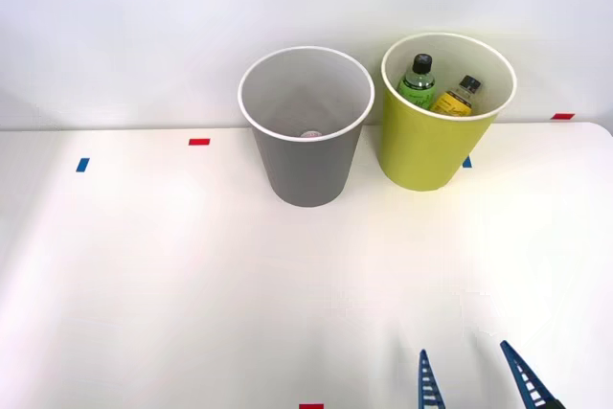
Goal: Put cans in the gray bin, plastic bottles in the light green bin
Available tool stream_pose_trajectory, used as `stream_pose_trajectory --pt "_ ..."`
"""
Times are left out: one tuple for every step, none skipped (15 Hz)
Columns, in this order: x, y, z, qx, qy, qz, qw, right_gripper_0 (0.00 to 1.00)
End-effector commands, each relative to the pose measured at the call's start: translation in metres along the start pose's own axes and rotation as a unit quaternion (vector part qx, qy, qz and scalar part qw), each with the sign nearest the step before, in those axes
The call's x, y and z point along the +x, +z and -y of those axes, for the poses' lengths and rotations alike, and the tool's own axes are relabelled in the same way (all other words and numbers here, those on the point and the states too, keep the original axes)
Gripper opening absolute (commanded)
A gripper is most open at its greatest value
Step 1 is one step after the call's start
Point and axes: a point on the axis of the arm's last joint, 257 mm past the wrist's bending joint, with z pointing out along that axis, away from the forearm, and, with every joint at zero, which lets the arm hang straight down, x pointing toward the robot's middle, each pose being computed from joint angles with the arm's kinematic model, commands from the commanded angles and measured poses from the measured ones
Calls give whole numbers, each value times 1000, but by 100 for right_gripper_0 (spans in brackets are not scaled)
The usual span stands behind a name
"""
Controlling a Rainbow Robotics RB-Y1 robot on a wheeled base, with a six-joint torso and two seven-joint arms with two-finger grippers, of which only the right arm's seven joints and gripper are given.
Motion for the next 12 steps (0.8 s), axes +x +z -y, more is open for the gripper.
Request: stream_pose_trajectory --pt "1 -1 2 1 -4 -2 1000 100" --pt "1 -1 2 1 -4 -2 1000 100" --pt "1 -1 2 1 -4 -2 1000 100" --pt "1 -1 2 1 -4 -2 1000 100" --pt "1 -1 2 1 -4 -2 1000 100" --pt "1 -1 2 1 -4 -2 1000 100" --pt "1 -1 2 1 -4 -2 1000 100" --pt "1 -1 2 1 -4 -2 1000 100" --pt "1 -1 2 1 -4 -2 1000 100" --pt "1 -1 2 1 -4 -2 1000 100" --pt "1 -1 2 1 -4 -2 1000 100" --pt "1 -1 2 1 -4 -2 1000 100"
